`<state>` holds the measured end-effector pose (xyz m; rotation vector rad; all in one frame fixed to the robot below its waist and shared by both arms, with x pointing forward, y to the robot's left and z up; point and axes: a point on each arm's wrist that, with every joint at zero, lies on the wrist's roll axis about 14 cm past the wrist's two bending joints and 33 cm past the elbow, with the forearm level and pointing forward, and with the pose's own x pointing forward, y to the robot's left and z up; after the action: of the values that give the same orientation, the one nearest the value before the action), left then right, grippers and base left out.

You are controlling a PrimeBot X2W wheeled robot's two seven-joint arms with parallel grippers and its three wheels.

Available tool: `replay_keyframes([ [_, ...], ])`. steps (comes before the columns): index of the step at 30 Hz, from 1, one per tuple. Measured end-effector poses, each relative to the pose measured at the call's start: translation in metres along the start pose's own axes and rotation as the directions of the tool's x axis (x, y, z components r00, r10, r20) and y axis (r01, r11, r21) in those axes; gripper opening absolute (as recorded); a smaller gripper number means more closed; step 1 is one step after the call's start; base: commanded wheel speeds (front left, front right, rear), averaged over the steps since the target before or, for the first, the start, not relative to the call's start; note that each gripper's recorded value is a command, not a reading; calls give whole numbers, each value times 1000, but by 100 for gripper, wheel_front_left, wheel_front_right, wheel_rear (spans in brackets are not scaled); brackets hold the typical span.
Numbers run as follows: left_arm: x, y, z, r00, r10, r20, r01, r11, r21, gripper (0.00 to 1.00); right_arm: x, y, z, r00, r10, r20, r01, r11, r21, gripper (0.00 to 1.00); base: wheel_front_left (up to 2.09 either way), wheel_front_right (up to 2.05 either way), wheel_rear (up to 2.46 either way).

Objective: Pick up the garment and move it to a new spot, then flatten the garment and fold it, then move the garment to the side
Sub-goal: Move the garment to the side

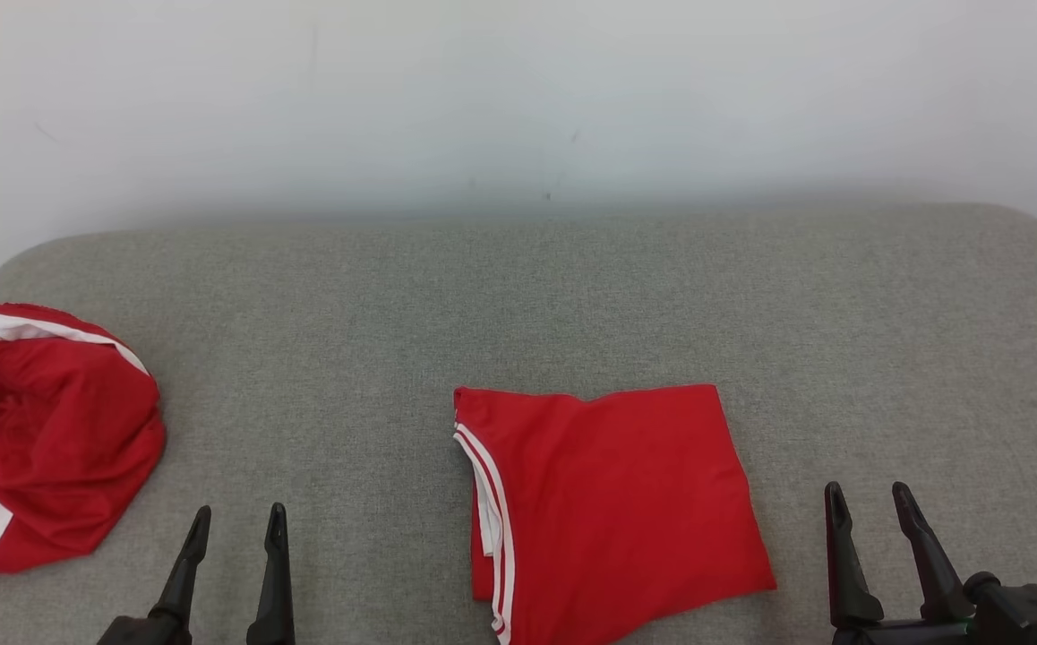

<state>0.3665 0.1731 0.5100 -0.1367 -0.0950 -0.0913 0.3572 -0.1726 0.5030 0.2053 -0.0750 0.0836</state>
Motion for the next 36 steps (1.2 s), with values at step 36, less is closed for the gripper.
replay_keyframes([
  [36, 2, -3, -8, 1000, 0, -21, 0, 1000, -9, 100, 44, 9, -36, 983, 80, -166, -91, 994, -62, 100, 0, 0, 0],
])
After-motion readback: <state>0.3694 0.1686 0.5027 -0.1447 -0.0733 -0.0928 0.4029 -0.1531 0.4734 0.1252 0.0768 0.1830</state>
